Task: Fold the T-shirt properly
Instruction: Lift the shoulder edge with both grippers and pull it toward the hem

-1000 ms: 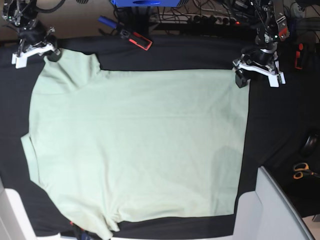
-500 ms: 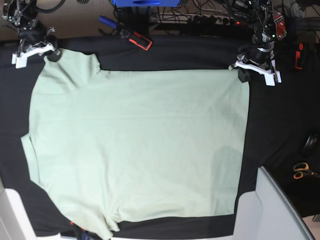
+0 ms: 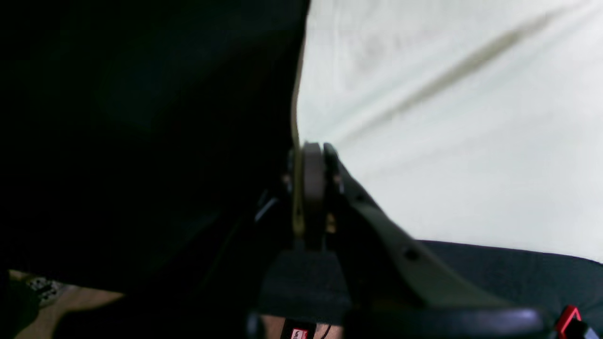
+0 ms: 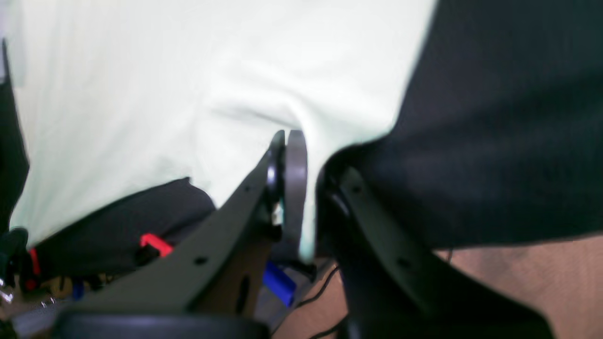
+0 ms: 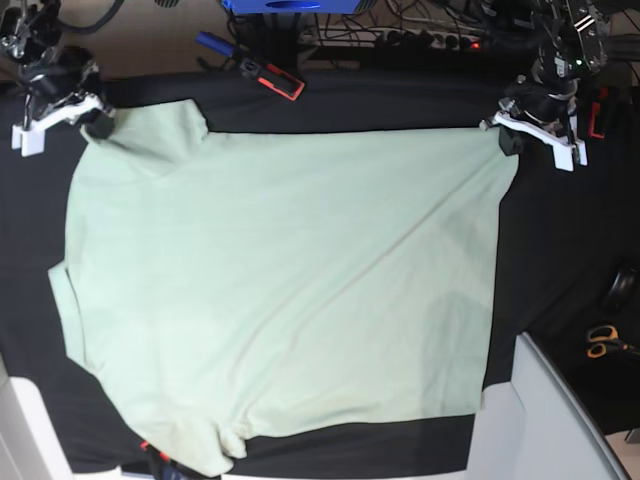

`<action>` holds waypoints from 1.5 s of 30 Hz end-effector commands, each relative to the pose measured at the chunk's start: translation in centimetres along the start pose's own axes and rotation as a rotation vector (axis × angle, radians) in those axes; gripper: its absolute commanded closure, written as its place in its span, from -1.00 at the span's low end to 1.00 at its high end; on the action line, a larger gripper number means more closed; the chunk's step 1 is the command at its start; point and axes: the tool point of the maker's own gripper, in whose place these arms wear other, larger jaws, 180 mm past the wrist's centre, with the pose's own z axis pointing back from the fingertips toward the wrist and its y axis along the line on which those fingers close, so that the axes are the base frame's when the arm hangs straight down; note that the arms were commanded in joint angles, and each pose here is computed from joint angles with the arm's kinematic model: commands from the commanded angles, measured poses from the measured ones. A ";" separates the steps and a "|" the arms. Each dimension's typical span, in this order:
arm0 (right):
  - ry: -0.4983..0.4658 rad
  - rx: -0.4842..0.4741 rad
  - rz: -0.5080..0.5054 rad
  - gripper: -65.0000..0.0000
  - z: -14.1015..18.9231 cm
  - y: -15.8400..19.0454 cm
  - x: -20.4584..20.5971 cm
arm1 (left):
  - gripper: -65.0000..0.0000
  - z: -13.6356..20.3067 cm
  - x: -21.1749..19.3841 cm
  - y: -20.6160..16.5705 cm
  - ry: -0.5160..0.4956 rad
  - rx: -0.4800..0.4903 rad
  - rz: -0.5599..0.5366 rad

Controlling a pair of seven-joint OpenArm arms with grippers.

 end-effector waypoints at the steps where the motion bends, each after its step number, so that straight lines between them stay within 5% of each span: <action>1: -0.025 0.018 0.026 0.99 0.5 0.6 1.2 | 1.00 0.4 0.9 0.1 -0.027 0.002 -0.011; 11: -0.023 0.080 0.108 0.99 -0.1 4.0 4.5 | 1.00 0.1 1.4 -0.4 -0.037 -0.010 -0.011; 36: -0.151 0.031 0.089 0.99 -1.8 3.6 14.5 | 1.00 -3.5 3.3 -5.3 0.025 -0.118 -0.026; 45: -0.081 0.045 0.022 0.99 -4.3 3.2 14.6 | 1.00 -4.7 5.7 -7.5 -0.026 -0.160 0.001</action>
